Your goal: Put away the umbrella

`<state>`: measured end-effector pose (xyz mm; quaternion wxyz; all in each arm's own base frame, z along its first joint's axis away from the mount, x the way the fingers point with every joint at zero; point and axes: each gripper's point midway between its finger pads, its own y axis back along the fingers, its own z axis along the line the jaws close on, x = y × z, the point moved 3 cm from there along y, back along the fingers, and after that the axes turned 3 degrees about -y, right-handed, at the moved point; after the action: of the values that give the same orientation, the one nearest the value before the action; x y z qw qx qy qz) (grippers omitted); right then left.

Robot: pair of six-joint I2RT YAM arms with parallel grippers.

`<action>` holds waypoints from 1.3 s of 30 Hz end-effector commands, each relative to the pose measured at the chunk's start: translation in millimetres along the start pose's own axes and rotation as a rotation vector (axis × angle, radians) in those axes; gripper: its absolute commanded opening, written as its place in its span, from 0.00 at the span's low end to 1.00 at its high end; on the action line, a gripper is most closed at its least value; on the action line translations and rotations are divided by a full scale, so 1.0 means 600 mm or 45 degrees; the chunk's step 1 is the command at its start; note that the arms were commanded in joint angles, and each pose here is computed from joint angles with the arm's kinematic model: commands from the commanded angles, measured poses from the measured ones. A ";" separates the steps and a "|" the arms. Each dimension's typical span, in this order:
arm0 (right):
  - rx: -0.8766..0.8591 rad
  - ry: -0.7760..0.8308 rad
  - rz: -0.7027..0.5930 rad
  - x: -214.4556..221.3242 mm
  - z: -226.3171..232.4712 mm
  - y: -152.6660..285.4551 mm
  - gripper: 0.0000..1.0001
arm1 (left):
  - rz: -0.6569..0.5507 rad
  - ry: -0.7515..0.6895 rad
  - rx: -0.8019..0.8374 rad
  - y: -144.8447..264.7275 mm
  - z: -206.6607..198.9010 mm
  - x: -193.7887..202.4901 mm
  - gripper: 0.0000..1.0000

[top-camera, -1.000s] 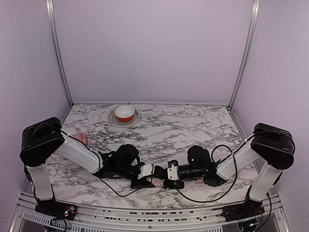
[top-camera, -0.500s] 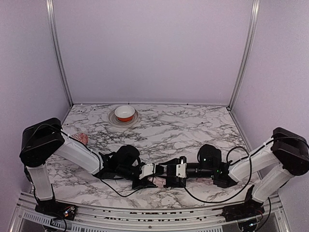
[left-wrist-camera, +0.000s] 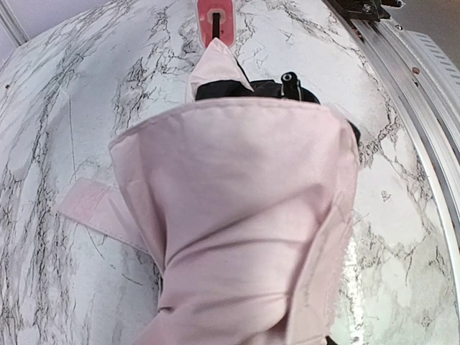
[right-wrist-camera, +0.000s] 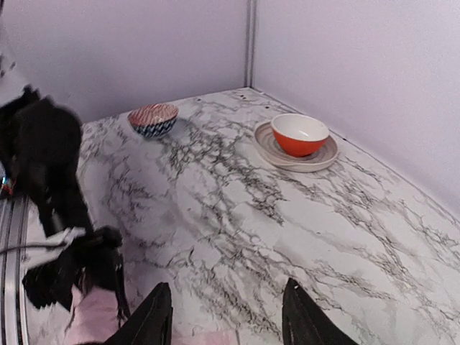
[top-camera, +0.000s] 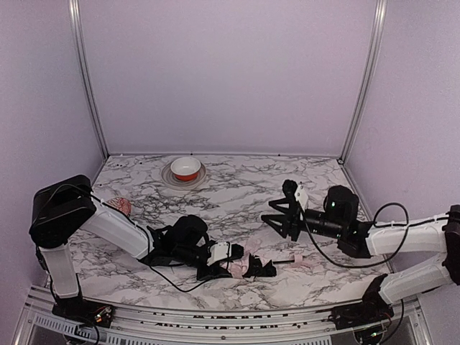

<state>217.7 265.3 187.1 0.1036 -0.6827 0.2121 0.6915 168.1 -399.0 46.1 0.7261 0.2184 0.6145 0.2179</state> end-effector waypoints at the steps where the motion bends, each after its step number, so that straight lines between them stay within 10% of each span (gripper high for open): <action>1: 0.214 -0.466 0.288 -0.033 -0.090 -0.036 0.48 | -0.023 -0.037 0.024 -0.002 -0.001 -0.006 0.00; 9: 0.251 -0.821 0.804 0.056 -0.093 -0.071 0.38 | 0.078 -0.127 -0.019 0.007 -0.006 0.010 0.00; 22: 0.317 -0.811 0.867 0.105 -0.126 -0.065 0.39 | 0.092 -0.058 -0.339 0.045 0.060 -0.034 0.00; 32: 0.419 -0.457 0.373 -0.088 -0.173 0.001 0.43 | -0.021 0.172 -0.519 0.115 0.135 -0.086 0.00; 39: 0.018 -0.131 0.003 -0.146 -0.064 0.052 0.45 | -0.071 0.109 -0.642 0.195 0.184 -0.186 0.00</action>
<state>275.2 221.6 277.1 0.1586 -0.5644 0.3153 0.7462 244.5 -367.6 135.9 0.7070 0.0698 0.5932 0.3787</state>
